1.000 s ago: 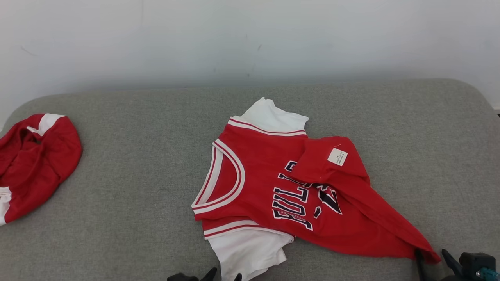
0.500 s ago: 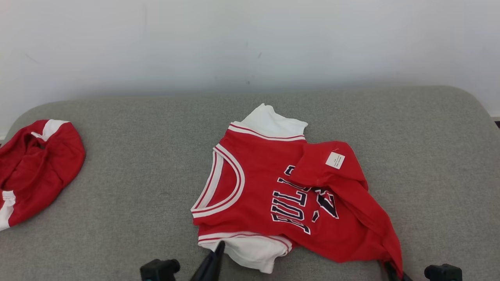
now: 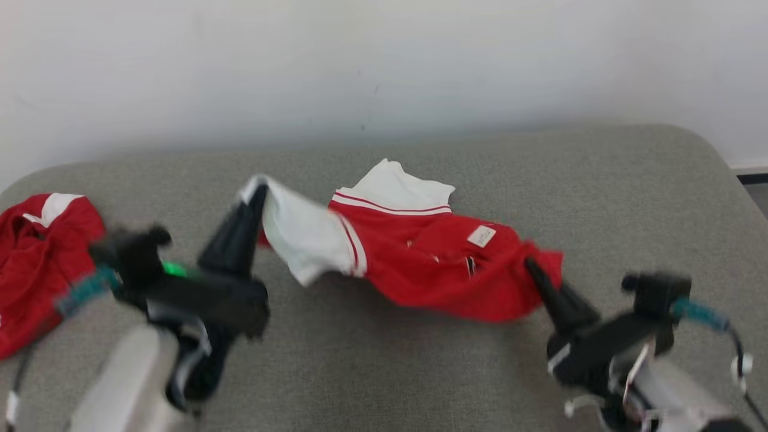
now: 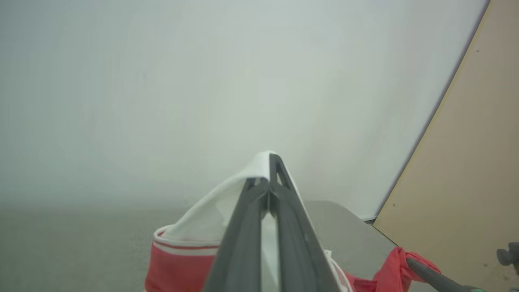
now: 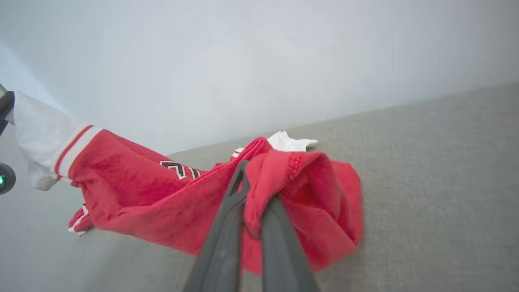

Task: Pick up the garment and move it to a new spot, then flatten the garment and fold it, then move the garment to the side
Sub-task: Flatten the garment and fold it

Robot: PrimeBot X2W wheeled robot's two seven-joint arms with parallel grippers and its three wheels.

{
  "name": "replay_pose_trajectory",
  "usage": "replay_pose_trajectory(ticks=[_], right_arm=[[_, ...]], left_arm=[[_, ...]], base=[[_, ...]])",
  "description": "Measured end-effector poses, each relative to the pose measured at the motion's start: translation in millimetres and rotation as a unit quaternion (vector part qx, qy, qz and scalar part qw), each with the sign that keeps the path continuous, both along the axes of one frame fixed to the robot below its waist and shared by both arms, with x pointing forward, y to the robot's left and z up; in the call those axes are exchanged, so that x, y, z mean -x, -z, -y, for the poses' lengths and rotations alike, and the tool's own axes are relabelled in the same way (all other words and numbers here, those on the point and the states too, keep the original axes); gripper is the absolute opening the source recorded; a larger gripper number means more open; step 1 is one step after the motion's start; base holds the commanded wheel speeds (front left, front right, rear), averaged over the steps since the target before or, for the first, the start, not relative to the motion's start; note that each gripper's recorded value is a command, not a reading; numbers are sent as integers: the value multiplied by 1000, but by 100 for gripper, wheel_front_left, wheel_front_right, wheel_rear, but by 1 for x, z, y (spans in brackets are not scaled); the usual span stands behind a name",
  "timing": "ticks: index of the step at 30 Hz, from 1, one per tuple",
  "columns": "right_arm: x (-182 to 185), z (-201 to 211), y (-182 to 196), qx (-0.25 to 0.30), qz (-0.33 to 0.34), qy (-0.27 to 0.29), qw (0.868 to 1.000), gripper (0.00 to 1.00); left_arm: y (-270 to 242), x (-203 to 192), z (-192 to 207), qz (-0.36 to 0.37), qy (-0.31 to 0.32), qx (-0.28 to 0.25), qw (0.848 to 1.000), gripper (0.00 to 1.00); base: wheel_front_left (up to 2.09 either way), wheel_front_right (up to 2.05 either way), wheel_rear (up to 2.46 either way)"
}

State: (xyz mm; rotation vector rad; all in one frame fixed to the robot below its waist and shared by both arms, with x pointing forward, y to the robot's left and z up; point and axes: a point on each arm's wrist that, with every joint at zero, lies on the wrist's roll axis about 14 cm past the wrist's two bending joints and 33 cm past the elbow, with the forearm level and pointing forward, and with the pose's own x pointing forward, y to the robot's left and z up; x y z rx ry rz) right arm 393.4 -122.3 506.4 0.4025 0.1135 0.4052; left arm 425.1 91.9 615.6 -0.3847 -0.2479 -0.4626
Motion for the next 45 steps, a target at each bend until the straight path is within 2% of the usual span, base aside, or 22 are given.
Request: replay_pose_trajectory(ticks=[2,4,9,11,15,17,20,25,27,34,39,45], right_arm=[[-22,2,-24,-10,21,3,1000,0],[-58,3,-56,-54,32,16,998,0],[-127,11,-123,-101,70,29,992,0],[-154,10,-150,-123,80,27,989,0],[-205,20,-204,-173,113,45,977,0],[-227,27,-218,-206,113,58,970,0],[-256,36,-236,-230,121,78,962,0],[-288,52,-246,-224,131,120,958,0],[-295,57,-252,-194,144,133,961,0],[-307,68,-282,-162,176,160,958,0],[-316,65,-287,-148,185,162,958,0],[-333,65,-262,-131,170,170,962,0]], left_arm=[[-29,-19,-1,18,6,14,1000,0],[-66,-50,-5,40,8,5,999,0],[-129,-107,-7,73,4,10,997,0],[-153,-129,-7,91,-2,-9,996,0],[-202,-169,-13,126,-22,-5,992,0],[-217,-187,-14,137,-36,-11,990,0],[-232,-212,-17,139,-51,1,989,0],[-245,-242,-16,147,-69,0,987,0],[-257,-247,-16,159,-77,-5,984,0],[-283,-252,6,191,-63,-8,980,0],[-265,-269,9,174,-68,-22,982,0],[-236,-291,7,154,-74,-27,985,0]], base=[[0,0,0],[0,0,0],[0,0,0],[0,0,0],[0,0,0],[0,0,0],[0,0,0],[0,0,0],[0,0,0],[0,0,0],[0,0,0],[0,0,0]])
